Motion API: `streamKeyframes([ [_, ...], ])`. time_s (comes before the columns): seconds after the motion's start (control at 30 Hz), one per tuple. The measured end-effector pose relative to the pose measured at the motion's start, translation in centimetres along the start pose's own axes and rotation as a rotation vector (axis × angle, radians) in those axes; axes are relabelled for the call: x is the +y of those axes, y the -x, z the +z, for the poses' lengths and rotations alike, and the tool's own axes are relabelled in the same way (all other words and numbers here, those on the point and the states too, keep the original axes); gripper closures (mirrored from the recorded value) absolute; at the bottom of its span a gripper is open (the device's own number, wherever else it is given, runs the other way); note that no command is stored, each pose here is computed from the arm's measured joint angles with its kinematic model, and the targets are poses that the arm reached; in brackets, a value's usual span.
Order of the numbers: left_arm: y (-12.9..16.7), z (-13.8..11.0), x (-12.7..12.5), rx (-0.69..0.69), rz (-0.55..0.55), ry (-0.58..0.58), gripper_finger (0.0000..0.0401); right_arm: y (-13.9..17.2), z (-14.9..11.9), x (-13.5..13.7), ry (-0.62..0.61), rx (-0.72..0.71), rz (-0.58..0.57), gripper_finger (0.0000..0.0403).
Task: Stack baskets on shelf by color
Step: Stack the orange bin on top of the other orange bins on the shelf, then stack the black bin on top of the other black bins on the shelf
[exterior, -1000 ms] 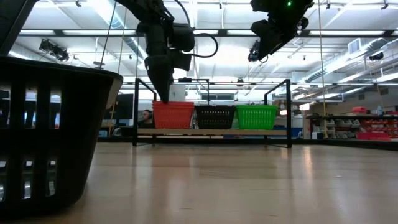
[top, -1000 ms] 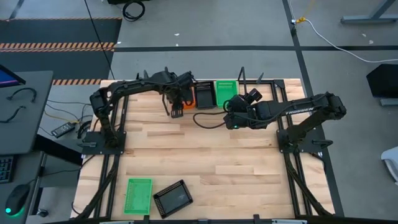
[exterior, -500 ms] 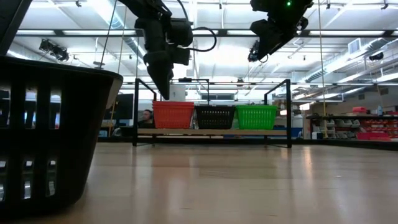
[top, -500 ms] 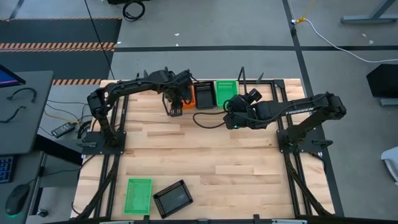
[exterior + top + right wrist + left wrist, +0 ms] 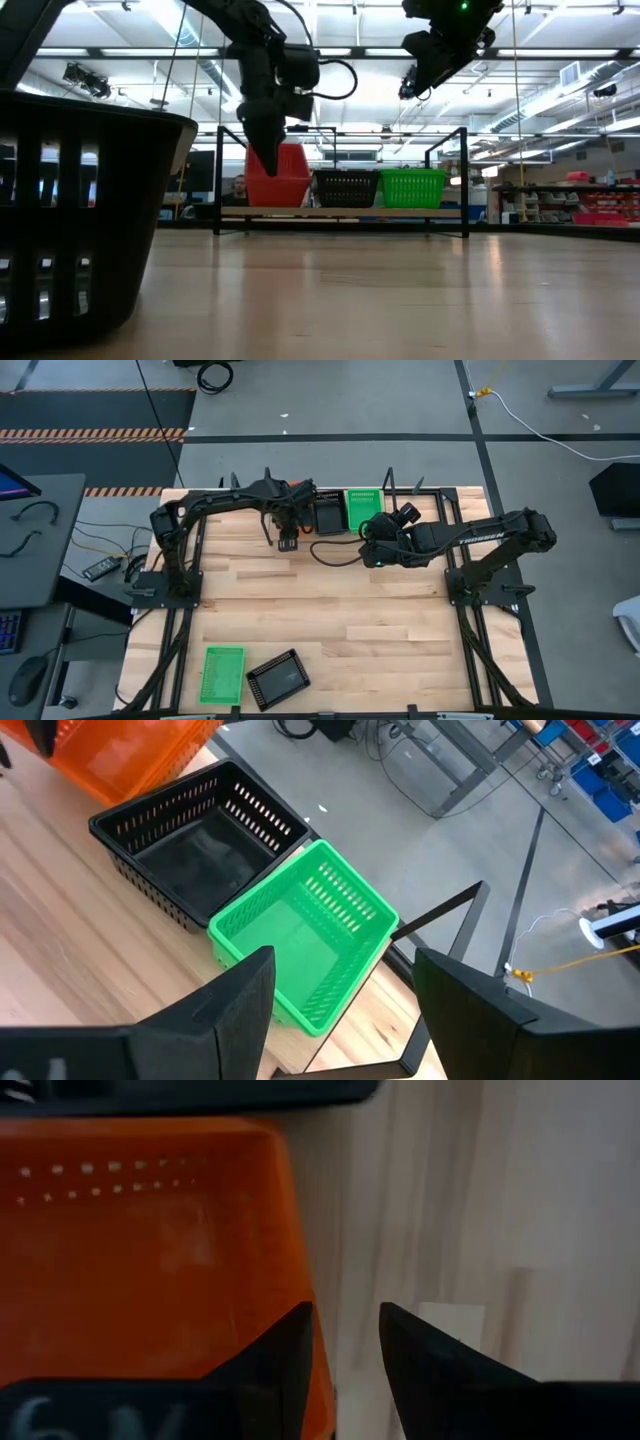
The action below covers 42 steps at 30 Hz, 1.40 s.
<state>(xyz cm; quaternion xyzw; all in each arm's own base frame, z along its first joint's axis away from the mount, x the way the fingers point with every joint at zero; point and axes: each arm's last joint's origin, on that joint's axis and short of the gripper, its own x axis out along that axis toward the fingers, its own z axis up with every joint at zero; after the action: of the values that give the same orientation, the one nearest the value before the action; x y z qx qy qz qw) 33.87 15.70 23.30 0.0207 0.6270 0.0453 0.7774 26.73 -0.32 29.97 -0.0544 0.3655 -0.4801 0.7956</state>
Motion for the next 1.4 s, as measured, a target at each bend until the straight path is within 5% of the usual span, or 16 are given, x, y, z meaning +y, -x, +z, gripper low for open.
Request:
streamKeyframes([
  [0.53, 0.9, -1.2, -0.4, 0.101, -0.005, 0.006, 0.0276, 0.0, 0.0, 0.0, 0.000, 0.003, 0.006, 0.0161],
  [1.4, 5.6, -1.2, -1.2, -0.019, 0.062, 0.029, 0.0276, 0.0, 0.1, 0.1, -0.003, -0.001, 0.009, 0.0161],
])
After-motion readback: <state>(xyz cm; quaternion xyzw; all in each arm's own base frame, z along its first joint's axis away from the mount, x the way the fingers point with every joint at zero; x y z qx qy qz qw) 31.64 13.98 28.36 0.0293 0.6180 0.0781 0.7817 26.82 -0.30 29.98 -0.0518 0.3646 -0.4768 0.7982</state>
